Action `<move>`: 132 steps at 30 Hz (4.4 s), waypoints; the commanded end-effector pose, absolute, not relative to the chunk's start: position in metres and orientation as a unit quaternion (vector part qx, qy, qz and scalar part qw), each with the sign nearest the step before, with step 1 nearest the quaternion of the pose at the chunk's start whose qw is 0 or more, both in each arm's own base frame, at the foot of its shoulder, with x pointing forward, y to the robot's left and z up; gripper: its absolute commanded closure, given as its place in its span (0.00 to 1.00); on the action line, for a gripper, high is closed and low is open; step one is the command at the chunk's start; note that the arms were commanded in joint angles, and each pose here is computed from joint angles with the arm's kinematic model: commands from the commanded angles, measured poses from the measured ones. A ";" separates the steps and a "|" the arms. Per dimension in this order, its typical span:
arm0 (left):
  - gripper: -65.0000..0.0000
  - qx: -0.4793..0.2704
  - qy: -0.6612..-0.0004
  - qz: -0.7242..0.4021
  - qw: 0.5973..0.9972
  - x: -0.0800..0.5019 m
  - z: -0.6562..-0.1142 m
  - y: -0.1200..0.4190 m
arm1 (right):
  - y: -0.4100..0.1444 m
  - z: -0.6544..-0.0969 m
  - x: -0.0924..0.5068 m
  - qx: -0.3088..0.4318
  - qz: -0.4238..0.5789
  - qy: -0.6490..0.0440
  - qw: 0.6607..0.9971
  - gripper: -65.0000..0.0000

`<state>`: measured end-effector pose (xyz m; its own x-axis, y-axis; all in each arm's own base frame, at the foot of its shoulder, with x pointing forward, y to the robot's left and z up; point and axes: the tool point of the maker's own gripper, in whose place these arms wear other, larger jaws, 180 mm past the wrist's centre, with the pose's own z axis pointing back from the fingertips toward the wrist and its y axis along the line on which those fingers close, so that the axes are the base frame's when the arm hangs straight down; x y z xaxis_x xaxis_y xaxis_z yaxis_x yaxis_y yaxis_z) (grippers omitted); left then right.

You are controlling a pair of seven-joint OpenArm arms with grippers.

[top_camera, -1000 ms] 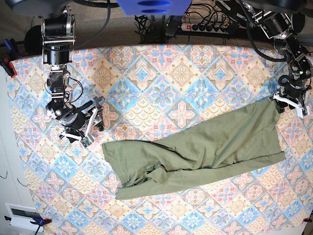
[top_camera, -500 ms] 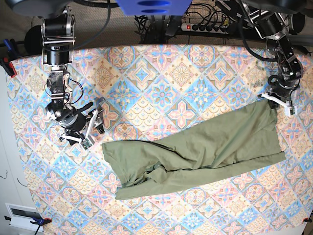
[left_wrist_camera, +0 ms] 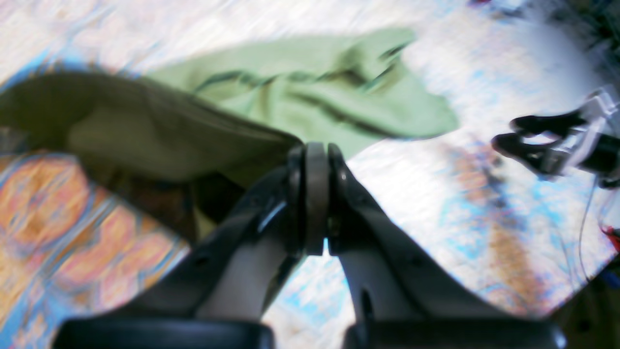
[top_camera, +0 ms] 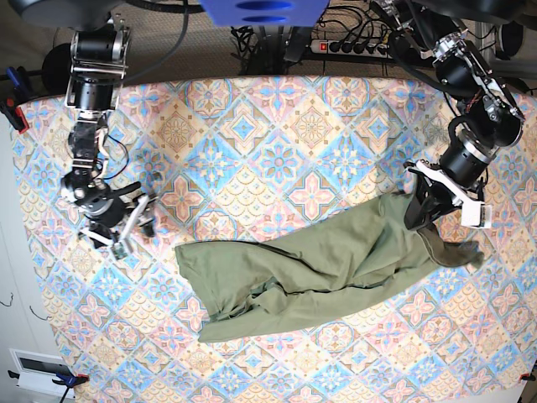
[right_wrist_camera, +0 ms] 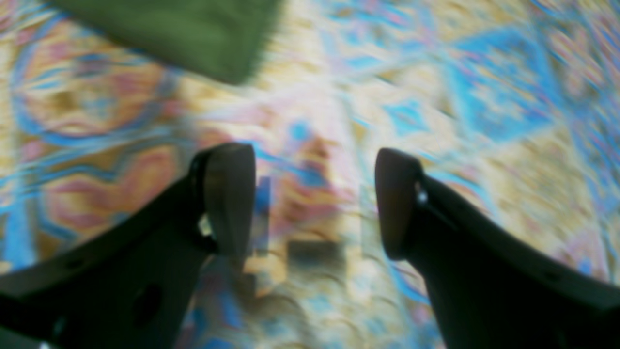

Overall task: Layout the t-shirt on the table in an organized manner, then fold the t-shirt properly
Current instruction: 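Drag the strip's end with the left gripper away from the right gripper, then pull the held end with the left gripper back toward the shirt's middle, then reach the right gripper to the shirt's loose end and grasp it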

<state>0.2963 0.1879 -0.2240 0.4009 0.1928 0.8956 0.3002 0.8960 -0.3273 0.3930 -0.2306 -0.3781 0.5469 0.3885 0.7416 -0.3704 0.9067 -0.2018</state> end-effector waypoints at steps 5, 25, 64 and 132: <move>1.00 -0.165 -0.638 0.138 0.739 0.288 -0.197 0.291 | -0.239 -0.354 0.407 -0.018 0.208 -0.458 0.864 0.42; 0.52 0.028 -0.463 0.222 0.858 0.268 -0.361 0.437 | -0.217 -0.365 0.389 -0.010 0.242 -0.445 0.862 0.42; 0.52 0.026 -0.408 0.242 0.880 0.226 -0.420 0.433 | -0.204 -0.362 0.378 -0.010 0.263 -0.448 0.854 0.42; 1.00 -0.209 -0.503 0.069 0.835 0.195 -0.257 0.332 | -0.064 -0.389 0.409 0.227 0.252 -0.385 0.858 0.49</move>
